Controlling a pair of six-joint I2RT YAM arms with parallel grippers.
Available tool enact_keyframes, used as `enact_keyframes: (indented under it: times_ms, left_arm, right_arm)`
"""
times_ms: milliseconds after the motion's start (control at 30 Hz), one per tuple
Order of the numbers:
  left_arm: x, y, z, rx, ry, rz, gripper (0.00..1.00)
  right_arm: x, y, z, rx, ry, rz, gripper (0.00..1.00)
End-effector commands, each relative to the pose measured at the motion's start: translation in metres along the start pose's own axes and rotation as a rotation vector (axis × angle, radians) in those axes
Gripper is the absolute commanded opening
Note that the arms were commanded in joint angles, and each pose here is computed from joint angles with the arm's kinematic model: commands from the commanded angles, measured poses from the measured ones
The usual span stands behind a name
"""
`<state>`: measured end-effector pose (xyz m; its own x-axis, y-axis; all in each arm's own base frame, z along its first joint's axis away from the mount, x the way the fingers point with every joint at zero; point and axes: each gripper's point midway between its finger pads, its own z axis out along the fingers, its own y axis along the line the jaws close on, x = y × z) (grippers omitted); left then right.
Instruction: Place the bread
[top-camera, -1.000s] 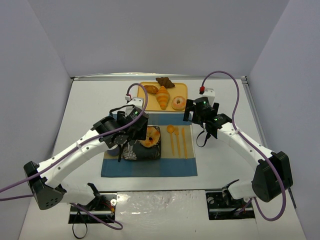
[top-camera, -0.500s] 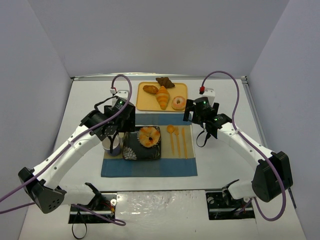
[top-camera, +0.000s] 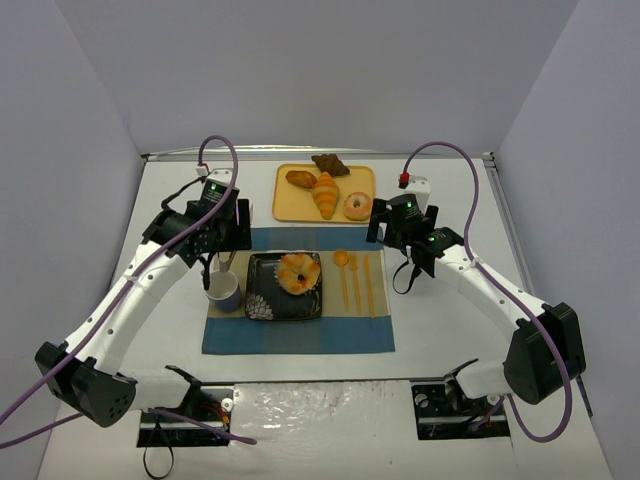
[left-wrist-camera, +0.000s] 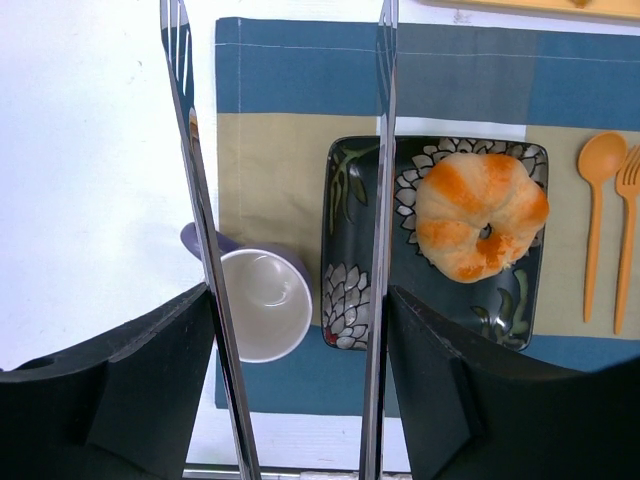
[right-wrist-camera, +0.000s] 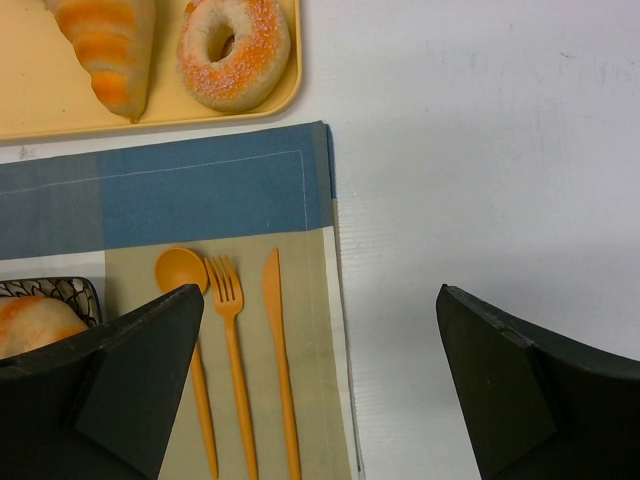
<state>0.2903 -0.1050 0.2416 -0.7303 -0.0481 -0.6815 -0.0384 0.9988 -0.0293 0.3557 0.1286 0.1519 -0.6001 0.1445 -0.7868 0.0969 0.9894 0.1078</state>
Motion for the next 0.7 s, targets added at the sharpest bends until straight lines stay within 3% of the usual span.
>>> enact_keyframes:
  times_ms: [0,667]
  left_arm:
    - [-0.035,0.002,-0.010,0.041,-0.098,-0.032,0.62]
    - [-0.046,0.035,0.014,0.008,-0.082,-0.102,0.62]
  right_arm:
    - [-0.034,0.007,-0.011,-0.035,-0.093,0.041,1.00]
    - [-0.038,0.011,-0.010,-0.040,-0.093,0.038,1.00]
